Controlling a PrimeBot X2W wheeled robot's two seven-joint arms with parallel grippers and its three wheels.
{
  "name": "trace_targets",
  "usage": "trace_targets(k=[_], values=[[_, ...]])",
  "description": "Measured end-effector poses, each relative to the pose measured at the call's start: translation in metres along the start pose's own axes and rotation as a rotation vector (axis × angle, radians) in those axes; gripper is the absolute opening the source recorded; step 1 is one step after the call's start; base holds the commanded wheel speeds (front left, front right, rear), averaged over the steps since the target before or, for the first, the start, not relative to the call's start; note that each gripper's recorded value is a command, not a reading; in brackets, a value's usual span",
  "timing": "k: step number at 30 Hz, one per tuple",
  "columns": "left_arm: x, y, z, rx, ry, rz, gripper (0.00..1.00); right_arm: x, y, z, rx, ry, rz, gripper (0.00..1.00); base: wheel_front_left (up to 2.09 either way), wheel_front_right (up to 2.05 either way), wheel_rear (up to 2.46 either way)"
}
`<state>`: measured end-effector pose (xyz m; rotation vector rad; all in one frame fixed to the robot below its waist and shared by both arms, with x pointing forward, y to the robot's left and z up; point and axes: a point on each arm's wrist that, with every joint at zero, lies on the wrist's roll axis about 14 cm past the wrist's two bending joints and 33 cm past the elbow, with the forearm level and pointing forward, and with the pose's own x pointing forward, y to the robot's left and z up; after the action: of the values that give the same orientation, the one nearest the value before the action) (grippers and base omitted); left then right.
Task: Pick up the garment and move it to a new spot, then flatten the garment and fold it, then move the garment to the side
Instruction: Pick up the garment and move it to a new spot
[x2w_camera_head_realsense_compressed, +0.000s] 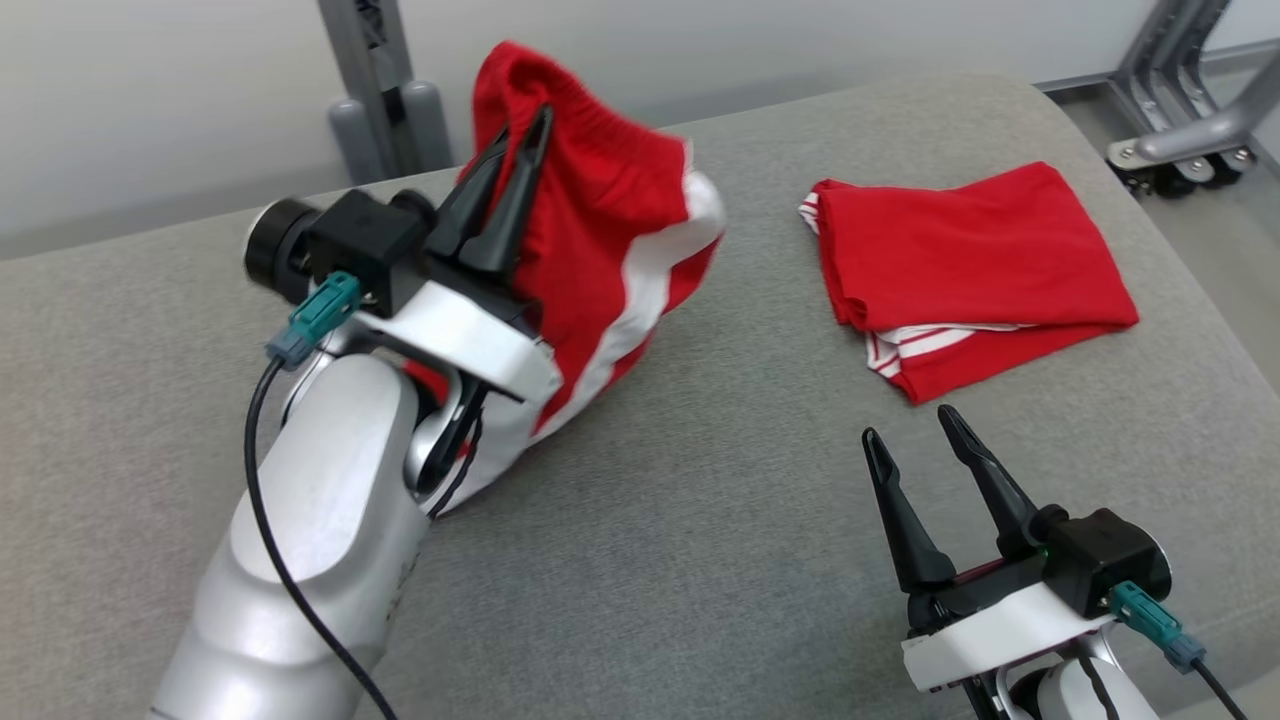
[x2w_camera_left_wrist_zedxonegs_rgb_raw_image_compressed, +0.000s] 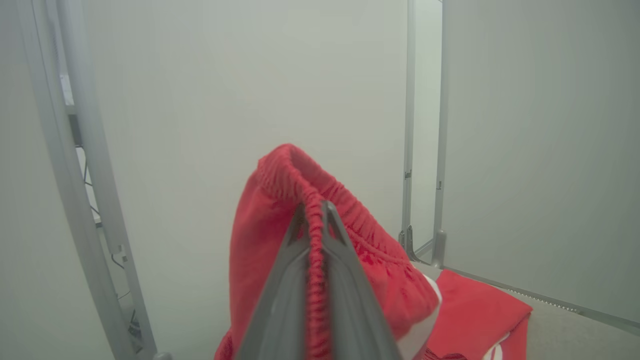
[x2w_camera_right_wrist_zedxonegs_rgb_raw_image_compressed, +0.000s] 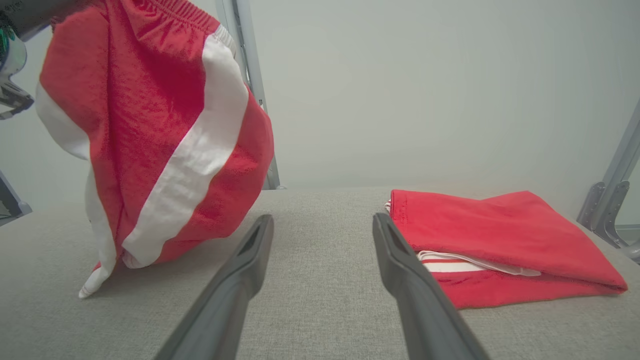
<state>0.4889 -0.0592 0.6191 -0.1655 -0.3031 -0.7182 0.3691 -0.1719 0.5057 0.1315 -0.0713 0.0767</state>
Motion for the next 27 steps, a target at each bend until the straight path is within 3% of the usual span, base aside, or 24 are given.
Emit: trace_targets(k=[8, 16, 17, 18, 20, 21, 22, 27], values=[[0.01, -0.032, -0.002, -0.067, -0.032, -0.081, 0.0, -0.005, -0.012, -0.001, 0.004, 0.006, -0.04, 1.0, 0.0, 0.0, 0.0], [-0.072, -0.032, -0.085, -0.198, 0.203, 0.003, 0.0, -0.001, -0.01, -0.01, 0.017, 0.029, -0.035, 1.0, 0.0, 0.0, 0.0], [-0.084, -0.033, -0.095, -0.201, 0.239, 0.009, 0.04, 0.0, -0.008, -0.012, 0.019, 0.033, -0.029, 1.0, 0.0, 0.0, 0.0], [-0.094, -0.031, -0.1, -0.2, 0.262, 0.018, 0.2, 0.001, -0.006, -0.013, 0.02, 0.036, -0.021, 1.0, 0.0, 0.0, 0.0], [-0.109, -0.025, -0.106, -0.202, 0.288, 0.05, 0.41, 0.003, -0.002, -0.015, 0.021, 0.039, -0.007, 1.0, 0.0, 0.0, 0.0], [-0.116, -0.021, -0.107, -0.203, 0.297, 0.07, 0.61, 0.004, 0.0, -0.015, 0.018, 0.039, 0.0, 1.0, 0.0, 0.0, 0.0], [-0.122, -0.016, -0.109, -0.205, 0.305, 0.095, 0.98, 0.005, 0.003, -0.015, 0.018, 0.039, 0.008, 1.0, 0.0, 0.0, 0.0], [-0.144, 0.007, -0.096, -0.212, 0.275, 0.226, 1.0, 0.006, 0.014, -0.015, 0.025, 0.037, 0.042, 1.0, 0.0, 0.0, 0.0]])
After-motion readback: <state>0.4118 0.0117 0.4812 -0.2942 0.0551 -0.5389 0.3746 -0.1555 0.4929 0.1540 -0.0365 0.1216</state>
